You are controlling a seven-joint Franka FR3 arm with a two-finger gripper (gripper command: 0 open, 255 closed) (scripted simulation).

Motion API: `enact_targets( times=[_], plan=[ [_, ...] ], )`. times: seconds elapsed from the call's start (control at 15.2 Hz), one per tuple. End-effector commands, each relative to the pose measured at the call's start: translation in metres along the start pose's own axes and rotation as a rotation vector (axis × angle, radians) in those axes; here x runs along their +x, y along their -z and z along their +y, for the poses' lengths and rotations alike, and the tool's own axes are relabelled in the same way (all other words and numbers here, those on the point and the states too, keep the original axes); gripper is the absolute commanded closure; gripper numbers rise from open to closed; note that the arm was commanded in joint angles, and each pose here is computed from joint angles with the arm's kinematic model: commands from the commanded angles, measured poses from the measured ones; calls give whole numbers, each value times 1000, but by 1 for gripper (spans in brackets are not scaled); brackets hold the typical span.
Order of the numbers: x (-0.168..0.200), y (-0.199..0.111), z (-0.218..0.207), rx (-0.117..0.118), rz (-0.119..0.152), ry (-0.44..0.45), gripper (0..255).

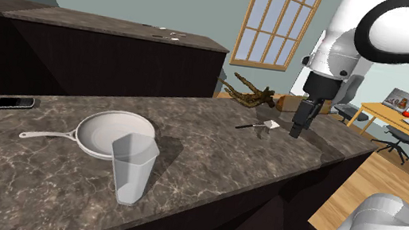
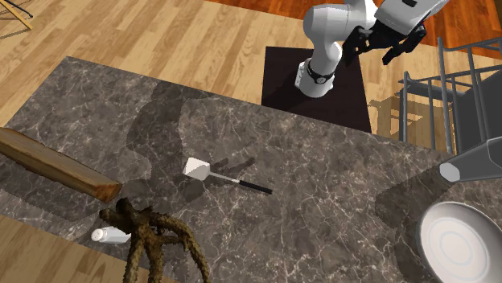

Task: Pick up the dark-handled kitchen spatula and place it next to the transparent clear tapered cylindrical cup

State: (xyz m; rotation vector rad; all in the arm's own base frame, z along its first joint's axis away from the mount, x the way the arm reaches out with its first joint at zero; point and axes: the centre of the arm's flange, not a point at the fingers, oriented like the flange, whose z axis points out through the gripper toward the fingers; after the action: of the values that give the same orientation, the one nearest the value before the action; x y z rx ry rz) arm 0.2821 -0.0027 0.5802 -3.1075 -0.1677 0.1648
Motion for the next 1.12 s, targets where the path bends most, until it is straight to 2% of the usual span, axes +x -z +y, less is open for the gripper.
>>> enact_targets(
  times=[0.0,0.53,1.06],
  plan=[
    [0,0,0,0,0,0,0],
    [3,-38,97,-10,27,256,0],
    [32,-75,190,-21,53,511,0]
  ],
)
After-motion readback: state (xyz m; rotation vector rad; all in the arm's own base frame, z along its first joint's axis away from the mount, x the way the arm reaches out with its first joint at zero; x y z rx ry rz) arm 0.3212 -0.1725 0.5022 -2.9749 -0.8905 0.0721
